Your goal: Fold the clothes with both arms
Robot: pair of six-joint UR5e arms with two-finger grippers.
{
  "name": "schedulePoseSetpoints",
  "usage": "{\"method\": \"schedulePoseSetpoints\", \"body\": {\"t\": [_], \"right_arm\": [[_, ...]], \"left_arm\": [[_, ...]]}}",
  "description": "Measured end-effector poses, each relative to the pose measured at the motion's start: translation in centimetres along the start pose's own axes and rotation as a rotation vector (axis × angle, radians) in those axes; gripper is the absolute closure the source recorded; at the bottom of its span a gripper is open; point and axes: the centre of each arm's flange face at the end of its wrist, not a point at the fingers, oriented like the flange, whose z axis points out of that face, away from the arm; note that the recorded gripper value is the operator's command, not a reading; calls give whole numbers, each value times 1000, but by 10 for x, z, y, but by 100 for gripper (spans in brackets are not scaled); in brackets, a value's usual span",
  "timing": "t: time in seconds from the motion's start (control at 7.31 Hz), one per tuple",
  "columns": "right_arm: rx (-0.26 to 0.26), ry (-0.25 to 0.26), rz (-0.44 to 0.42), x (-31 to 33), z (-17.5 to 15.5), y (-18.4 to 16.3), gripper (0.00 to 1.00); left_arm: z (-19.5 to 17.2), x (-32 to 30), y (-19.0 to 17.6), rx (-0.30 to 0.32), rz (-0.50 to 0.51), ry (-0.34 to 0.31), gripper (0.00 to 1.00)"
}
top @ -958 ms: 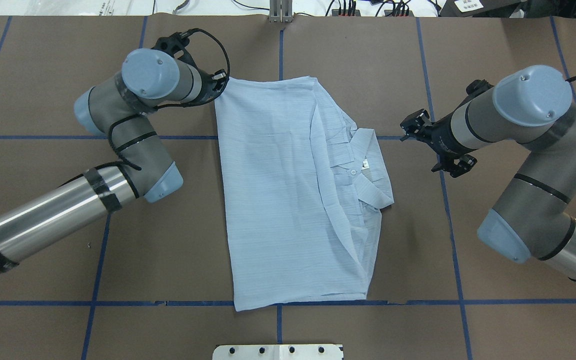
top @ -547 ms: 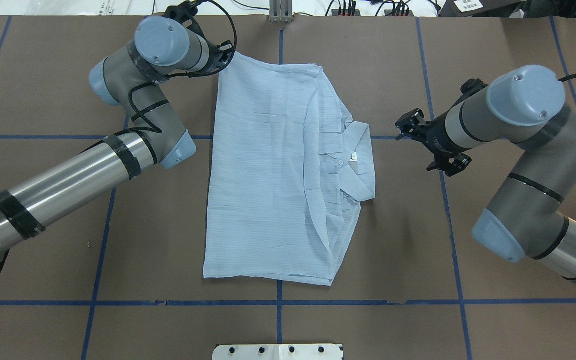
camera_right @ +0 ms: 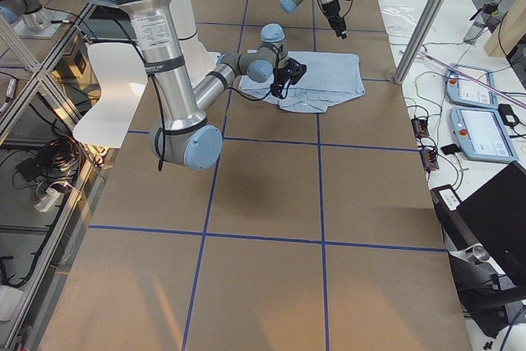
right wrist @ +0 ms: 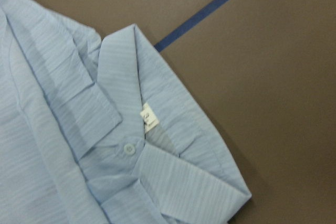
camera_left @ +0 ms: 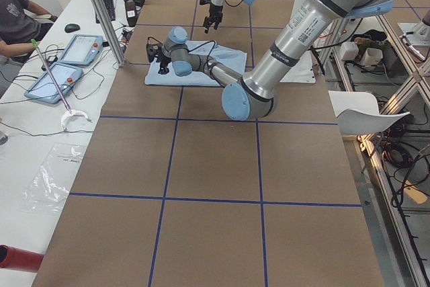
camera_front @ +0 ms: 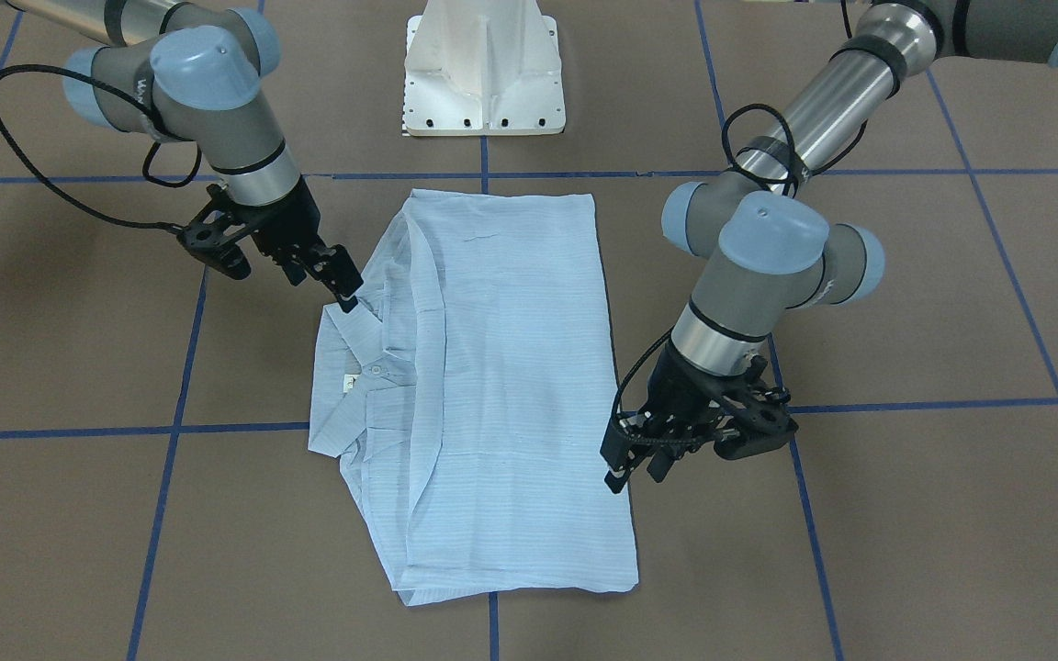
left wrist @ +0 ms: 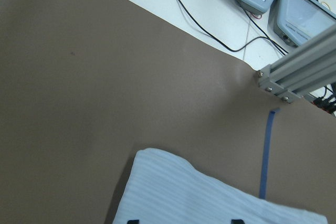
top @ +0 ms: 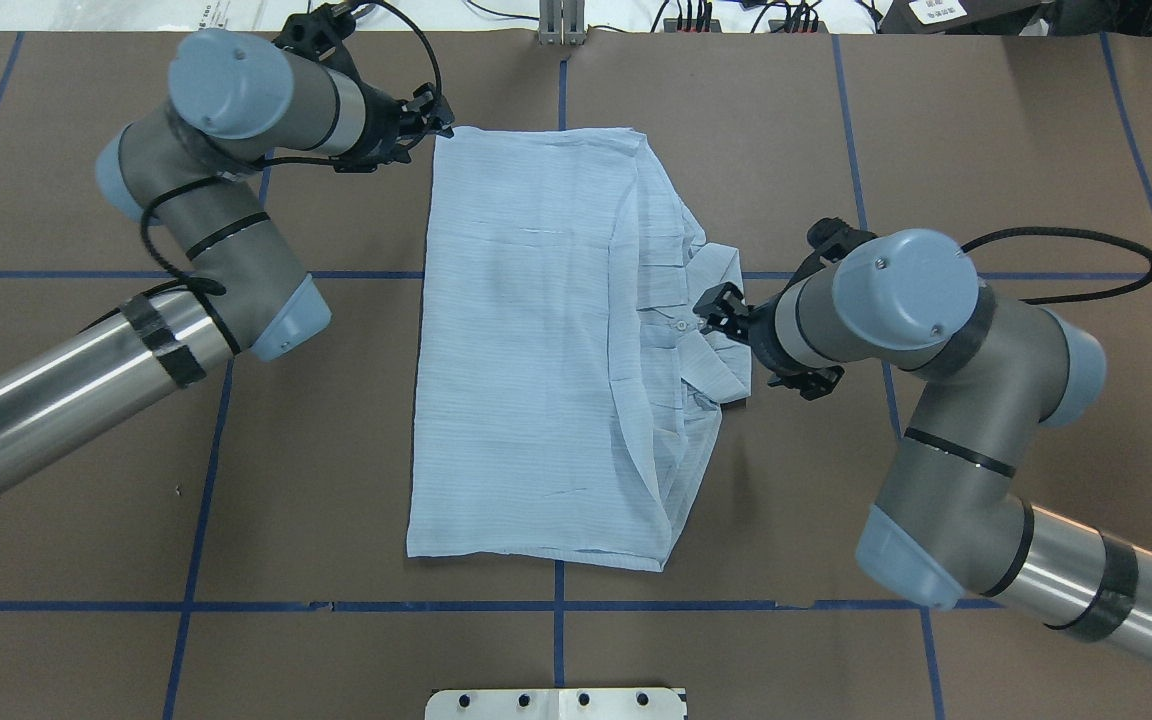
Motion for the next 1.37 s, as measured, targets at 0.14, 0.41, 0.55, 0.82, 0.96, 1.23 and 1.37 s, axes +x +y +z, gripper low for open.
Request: {"method": "schedulePoseSetpoints", "body": {"t": [0.14, 0.41, 0.55, 0.82, 0.96, 1.23, 1.37], "right_arm": [[-12, 30, -78, -12, 4, 30, 0], [-15, 98, -306, -26, 11, 77, 0], [-18, 122, -422, -26, 14, 89, 0], [-27, 174, -615, -34, 21, 103, 0], [-27, 198, -668, -49, 31, 111, 0], [-26, 250, -753, -60, 48, 115, 0], [-22, 293, -811, -57, 53, 112, 0]], "left_arm": [[-23, -14, 5, -14, 3, 21, 34], [-45, -26, 8, -26, 2, 27, 34], [-51, -31, 9, -28, 0, 22, 34], [-57, -40, 11, -29, -4, 13, 34], [-57, -44, 11, -30, -5, 9, 34], [-58, -48, 11, -30, -8, 5, 34], [-59, -47, 11, -30, -9, 6, 34]]}}
